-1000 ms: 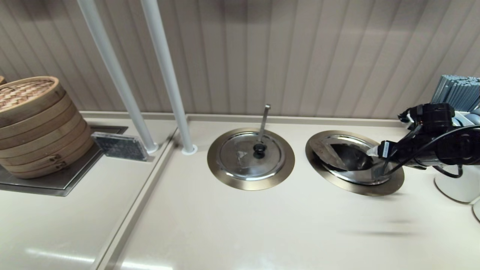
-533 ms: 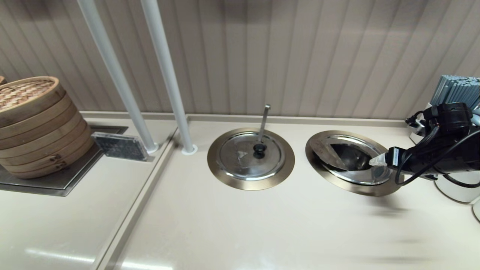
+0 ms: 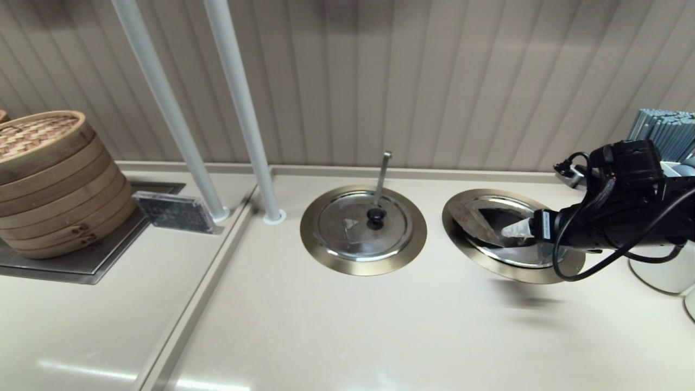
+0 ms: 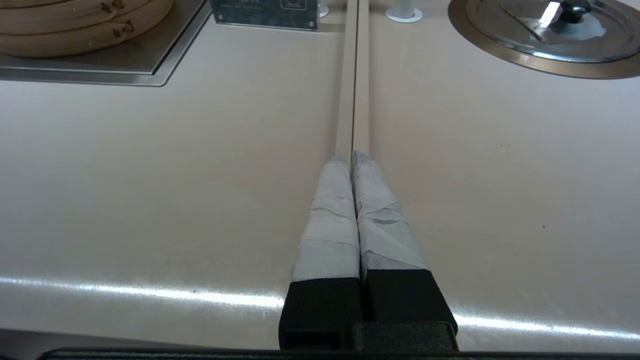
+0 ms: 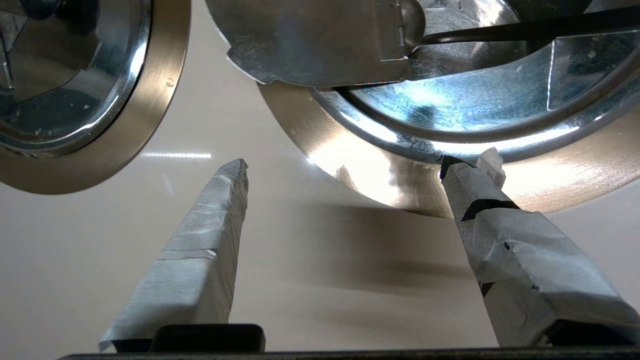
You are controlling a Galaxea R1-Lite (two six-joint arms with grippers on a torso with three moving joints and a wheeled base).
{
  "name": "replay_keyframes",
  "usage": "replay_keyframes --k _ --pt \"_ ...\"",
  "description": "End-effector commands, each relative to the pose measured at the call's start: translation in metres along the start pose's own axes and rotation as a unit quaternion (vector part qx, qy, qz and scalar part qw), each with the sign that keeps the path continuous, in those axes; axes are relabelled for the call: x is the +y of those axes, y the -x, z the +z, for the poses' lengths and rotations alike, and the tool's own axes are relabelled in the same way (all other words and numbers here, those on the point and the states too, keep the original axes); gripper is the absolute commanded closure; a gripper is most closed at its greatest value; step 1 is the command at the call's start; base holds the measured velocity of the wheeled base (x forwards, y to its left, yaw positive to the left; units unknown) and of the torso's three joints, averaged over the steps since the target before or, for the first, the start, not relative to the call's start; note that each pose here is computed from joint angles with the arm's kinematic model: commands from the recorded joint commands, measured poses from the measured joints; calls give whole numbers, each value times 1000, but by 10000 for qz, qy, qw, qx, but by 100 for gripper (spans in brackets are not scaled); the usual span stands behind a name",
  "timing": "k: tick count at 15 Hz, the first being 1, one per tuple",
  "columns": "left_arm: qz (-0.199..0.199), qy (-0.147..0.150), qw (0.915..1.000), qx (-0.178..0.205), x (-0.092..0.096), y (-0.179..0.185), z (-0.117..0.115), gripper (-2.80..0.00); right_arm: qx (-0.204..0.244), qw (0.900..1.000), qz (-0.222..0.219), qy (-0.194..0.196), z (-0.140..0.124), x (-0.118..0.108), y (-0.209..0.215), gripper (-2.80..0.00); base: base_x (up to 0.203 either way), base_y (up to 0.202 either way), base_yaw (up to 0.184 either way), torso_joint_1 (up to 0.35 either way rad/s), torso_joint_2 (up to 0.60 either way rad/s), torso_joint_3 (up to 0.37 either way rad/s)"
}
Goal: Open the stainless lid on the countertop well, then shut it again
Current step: Close the lid
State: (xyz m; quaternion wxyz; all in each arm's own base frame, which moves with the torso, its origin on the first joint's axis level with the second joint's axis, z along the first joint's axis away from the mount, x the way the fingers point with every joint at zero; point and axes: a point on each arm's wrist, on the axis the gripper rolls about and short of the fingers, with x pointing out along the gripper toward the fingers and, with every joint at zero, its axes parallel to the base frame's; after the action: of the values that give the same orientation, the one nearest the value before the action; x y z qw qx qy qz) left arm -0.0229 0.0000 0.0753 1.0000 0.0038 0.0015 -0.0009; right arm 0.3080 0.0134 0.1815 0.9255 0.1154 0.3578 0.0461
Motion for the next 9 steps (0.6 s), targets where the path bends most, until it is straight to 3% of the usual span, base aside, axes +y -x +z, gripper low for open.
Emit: replay_keyframes --k 1,5,9 --pt "1 0 10000 -6 0 0 0 0 -132 9990 -123 405 -6 20 4 -280 0 0 0 0 0 0" --pt "1 0 10000 2 0 0 0 0 -994 9851 -448 1327 -25 42 -7 -280 0 0 0 0 0 0" --pt "1 0 10000 1 0 0 0 0 -955 9636 -847 2351 -46 57 -17 -280 0 0 0 0 0 0"
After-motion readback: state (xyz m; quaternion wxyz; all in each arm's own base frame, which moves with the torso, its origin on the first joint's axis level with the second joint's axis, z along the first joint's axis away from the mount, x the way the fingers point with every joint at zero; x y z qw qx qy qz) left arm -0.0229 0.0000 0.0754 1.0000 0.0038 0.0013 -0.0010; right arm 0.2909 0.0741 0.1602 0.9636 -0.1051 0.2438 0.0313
